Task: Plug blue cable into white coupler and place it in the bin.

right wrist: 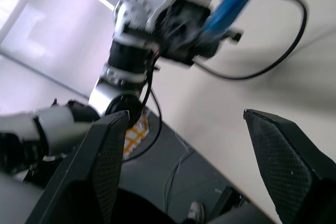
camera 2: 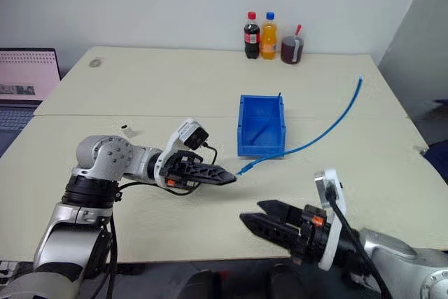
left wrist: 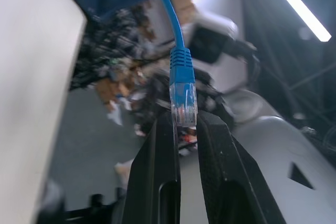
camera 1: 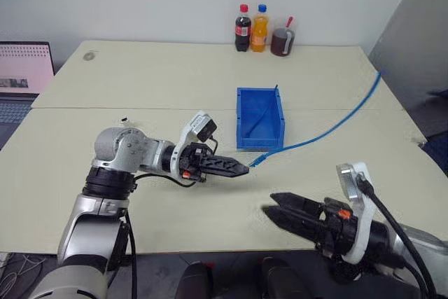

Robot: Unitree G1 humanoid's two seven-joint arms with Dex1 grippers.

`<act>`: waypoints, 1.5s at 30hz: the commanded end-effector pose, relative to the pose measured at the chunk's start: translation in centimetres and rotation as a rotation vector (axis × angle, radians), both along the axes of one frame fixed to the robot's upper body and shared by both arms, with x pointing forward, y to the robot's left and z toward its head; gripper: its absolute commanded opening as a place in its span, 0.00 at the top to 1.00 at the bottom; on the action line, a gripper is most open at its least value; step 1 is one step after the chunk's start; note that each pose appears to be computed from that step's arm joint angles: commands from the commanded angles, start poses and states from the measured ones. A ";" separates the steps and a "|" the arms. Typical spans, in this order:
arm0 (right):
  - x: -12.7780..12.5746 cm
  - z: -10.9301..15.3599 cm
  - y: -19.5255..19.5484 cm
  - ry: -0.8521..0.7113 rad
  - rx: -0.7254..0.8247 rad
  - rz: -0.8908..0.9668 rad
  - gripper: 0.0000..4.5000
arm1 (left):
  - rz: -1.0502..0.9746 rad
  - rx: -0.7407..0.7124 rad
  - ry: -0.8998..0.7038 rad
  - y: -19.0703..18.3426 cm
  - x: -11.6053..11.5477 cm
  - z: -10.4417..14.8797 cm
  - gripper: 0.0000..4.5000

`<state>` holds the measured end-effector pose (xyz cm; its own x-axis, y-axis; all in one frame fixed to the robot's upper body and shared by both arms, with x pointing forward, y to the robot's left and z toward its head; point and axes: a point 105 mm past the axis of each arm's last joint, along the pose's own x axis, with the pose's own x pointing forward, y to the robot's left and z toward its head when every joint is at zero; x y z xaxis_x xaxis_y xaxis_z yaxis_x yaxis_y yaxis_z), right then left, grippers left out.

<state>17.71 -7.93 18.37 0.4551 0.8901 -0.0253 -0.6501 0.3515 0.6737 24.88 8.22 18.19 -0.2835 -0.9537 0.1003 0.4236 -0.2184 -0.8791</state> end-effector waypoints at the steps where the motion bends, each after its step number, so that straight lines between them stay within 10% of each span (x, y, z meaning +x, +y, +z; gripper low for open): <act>1: 0.1 2.2 0.6 -0.005 0.125 0.032 0.18 | -0.053 -0.036 0.007 0.1 -1.8 0.8 0.96; 22: 0.9 2.3 2.3 0.026 0.161 0.073 0.18 | 0.008 -0.059 0.064 -0.1 -2.8 1.3 0.96; 38: 1.0 2.3 2.1 0.036 0.184 0.066 0.94 | 0.026 -0.059 0.076 -0.5 -3.0 1.3 0.96; 45: 1.0 2.2 2.0 0.038 0.190 0.061 0.95 | 0.034 -0.052 0.063 -0.6 -3.1 1.2 0.96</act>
